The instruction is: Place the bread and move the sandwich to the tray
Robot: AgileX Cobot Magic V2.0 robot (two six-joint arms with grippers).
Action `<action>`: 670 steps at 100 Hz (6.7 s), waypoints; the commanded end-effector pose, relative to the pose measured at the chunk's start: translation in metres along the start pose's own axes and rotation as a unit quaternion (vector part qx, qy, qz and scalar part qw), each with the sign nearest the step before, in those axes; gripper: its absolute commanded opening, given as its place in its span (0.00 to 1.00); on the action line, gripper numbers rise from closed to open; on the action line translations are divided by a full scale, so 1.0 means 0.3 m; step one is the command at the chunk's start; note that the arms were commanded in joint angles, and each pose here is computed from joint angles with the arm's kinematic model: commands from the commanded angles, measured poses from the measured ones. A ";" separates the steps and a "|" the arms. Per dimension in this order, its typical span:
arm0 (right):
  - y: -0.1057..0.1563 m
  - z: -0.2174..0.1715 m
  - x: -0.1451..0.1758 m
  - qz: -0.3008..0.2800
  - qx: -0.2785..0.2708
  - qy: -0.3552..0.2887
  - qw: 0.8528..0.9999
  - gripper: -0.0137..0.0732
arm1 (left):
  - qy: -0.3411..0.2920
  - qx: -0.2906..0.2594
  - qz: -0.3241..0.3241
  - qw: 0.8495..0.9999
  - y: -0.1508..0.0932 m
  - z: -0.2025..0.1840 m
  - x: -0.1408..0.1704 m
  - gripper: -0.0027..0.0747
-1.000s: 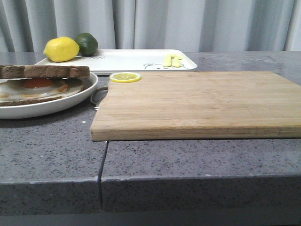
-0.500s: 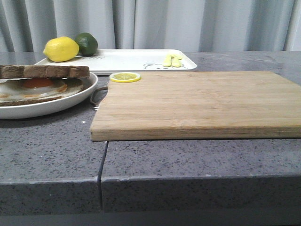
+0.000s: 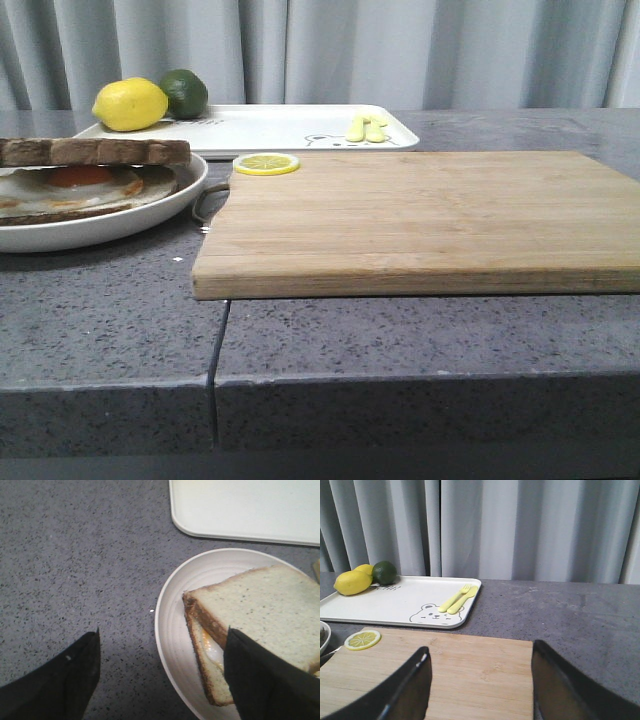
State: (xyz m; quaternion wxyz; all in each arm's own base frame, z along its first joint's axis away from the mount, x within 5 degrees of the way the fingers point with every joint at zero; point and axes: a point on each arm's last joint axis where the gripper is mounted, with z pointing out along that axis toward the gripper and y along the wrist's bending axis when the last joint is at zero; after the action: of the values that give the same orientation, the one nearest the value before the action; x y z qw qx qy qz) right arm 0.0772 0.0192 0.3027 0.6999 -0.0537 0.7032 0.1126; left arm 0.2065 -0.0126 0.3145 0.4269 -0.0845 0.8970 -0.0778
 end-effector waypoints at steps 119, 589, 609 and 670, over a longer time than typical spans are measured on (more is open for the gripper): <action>-0.006 -0.004 -0.049 -0.004 0.013 -0.048 0.999 0.67 | 0.066 0.003 -0.140 0.988 0.036 0.173 -0.013 0.65; -0.003 -0.003 -0.040 -0.003 0.009 -0.032 0.999 0.67 | 0.133 0.211 -0.223 0.942 -0.242 0.854 -0.507 0.01; -0.003 -0.003 -0.040 -0.003 0.009 -0.032 0.999 0.67 | 0.135 0.208 -0.226 0.942 -0.238 0.874 -0.497 0.01; -0.003 -0.003 -0.040 -0.003 0.009 -0.033 0.999 0.67 | 0.147 0.213 -0.212 0.942 -0.241 0.871 -0.489 0.28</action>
State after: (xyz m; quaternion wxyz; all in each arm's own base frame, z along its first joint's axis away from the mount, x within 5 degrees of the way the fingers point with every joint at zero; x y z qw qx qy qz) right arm 0.0772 0.0196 0.3002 0.6916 -0.0553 0.7112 0.1137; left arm 0.5131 -0.0632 0.2340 0.2310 -0.1778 0.8943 -0.3395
